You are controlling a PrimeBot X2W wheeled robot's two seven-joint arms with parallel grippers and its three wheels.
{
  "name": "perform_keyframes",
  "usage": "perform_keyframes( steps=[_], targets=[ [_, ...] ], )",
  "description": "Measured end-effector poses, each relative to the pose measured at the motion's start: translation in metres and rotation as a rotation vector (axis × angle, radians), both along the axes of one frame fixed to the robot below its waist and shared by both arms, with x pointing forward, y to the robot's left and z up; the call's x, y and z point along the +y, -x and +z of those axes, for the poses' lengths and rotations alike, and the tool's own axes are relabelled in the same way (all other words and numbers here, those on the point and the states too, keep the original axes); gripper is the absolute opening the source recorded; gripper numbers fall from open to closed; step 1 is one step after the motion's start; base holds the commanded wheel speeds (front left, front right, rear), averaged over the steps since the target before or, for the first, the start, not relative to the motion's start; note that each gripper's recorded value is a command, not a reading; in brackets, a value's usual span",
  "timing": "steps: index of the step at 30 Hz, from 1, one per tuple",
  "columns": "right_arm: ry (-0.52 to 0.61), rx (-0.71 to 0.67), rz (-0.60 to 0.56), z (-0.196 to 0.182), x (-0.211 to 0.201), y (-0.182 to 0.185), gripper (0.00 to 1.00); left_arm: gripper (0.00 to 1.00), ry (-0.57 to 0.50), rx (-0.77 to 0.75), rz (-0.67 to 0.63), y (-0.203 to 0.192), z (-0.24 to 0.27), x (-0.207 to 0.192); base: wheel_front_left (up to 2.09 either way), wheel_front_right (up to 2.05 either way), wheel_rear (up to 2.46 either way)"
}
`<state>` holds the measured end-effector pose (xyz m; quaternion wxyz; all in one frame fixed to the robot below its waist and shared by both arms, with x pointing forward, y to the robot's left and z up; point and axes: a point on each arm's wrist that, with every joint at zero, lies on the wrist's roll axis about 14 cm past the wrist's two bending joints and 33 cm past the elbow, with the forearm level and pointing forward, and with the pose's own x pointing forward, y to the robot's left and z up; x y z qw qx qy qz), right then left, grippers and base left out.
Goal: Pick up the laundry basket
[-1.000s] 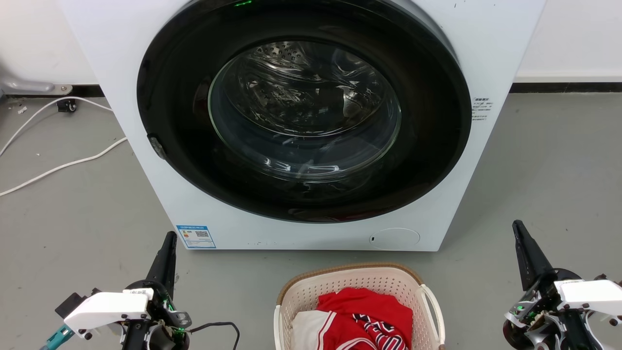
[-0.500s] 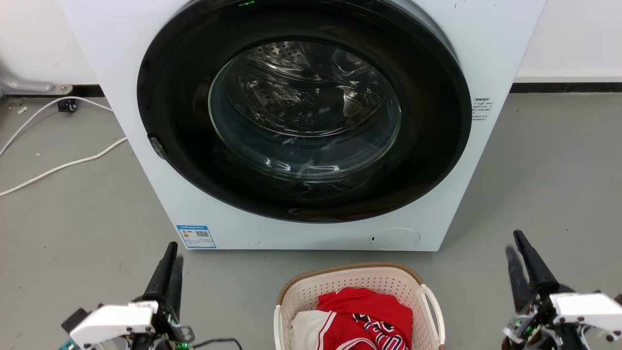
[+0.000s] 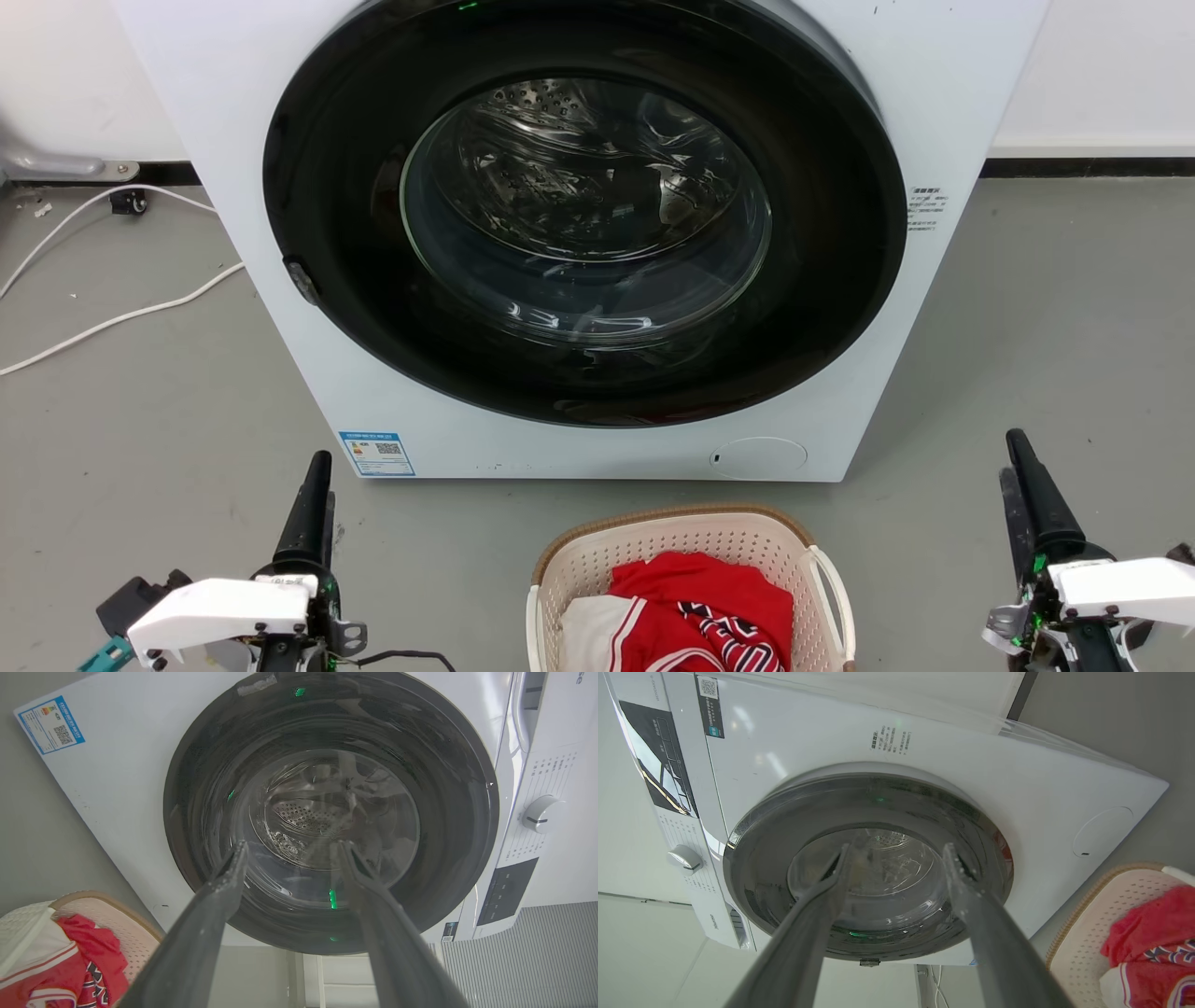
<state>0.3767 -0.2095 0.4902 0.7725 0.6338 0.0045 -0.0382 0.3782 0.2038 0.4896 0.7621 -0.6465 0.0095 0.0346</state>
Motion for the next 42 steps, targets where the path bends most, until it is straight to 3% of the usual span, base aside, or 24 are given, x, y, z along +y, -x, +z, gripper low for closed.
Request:
perform_keyframes(
  steps=[16,42],
  targets=[
    [0.423,-0.032,0.037,0.015,0.01,0.005,1.0,1.0,-0.35,0.005,-0.025,0.001,0.009,-0.011,0.0,0.0,0.0],
    [0.848,-0.041,0.05,0.015,0.015,0.015,1.0,1.0,-0.764,-0.026,-0.026,0.008,0.017,-0.017,0.0,0.0,0.0]
  ],
)
